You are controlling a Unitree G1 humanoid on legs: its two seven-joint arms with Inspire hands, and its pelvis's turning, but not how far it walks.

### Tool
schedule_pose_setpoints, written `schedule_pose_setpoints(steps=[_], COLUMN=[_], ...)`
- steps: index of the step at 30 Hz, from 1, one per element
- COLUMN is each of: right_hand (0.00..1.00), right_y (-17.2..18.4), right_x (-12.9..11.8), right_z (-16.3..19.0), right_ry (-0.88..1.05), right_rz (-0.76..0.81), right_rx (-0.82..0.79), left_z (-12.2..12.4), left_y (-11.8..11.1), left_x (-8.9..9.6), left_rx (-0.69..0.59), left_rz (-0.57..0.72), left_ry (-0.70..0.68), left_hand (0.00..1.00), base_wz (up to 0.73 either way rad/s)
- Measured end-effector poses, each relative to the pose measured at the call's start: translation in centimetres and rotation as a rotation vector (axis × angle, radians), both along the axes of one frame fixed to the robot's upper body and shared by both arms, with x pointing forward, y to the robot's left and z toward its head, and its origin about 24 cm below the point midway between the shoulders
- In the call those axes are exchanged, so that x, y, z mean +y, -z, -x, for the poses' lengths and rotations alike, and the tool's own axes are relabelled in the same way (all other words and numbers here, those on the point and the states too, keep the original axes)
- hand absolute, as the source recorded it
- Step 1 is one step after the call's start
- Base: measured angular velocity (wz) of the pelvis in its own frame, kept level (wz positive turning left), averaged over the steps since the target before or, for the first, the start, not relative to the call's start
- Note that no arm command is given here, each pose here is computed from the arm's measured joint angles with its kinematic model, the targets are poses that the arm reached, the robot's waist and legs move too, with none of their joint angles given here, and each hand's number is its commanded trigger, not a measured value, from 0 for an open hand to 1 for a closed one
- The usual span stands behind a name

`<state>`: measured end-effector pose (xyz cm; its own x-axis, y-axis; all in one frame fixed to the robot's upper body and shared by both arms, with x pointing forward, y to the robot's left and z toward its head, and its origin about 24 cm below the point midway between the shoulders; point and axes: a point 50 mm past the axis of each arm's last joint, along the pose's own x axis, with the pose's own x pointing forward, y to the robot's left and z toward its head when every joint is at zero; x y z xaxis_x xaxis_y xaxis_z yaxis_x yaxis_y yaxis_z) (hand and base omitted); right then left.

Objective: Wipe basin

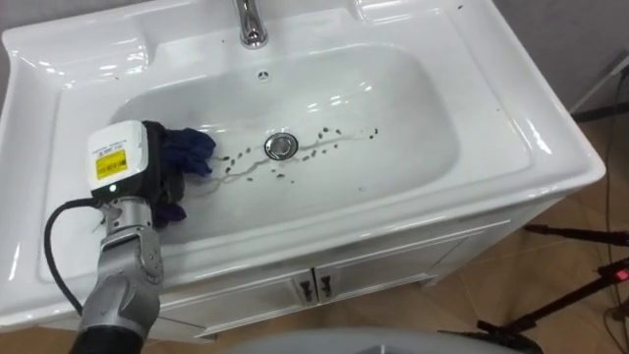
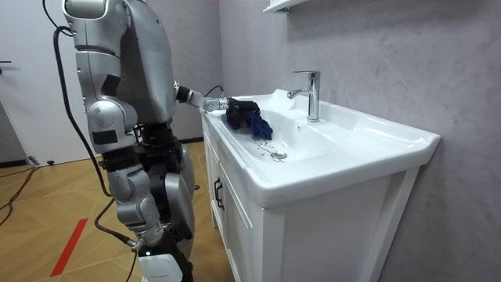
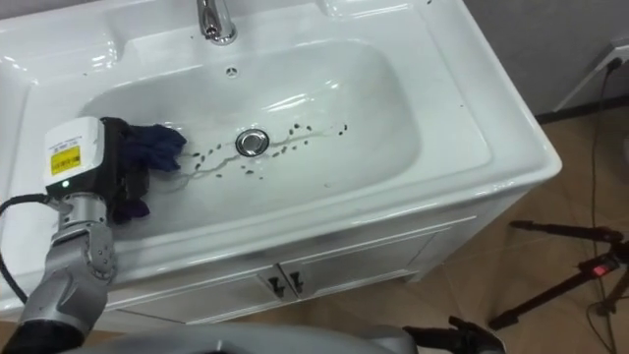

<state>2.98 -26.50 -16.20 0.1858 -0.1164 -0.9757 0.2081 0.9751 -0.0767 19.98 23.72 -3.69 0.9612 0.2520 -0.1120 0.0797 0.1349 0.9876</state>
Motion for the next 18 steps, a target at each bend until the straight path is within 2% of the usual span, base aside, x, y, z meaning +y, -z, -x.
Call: schedule_pose_setpoints(steps=[18], right_hand=[0.00], right_y=[-0.2], right_x=[-0.7], right_z=[0.5], right_ry=[-0.120], right_rz=[0.056], right_rx=[0.084], left_z=[0.2], left_y=[1.8], left_x=[-0.6], left_rx=[0.132], left_rz=[-0.072], left_ry=[0.060], left_hand=[1.00], base_wz=[0.00])
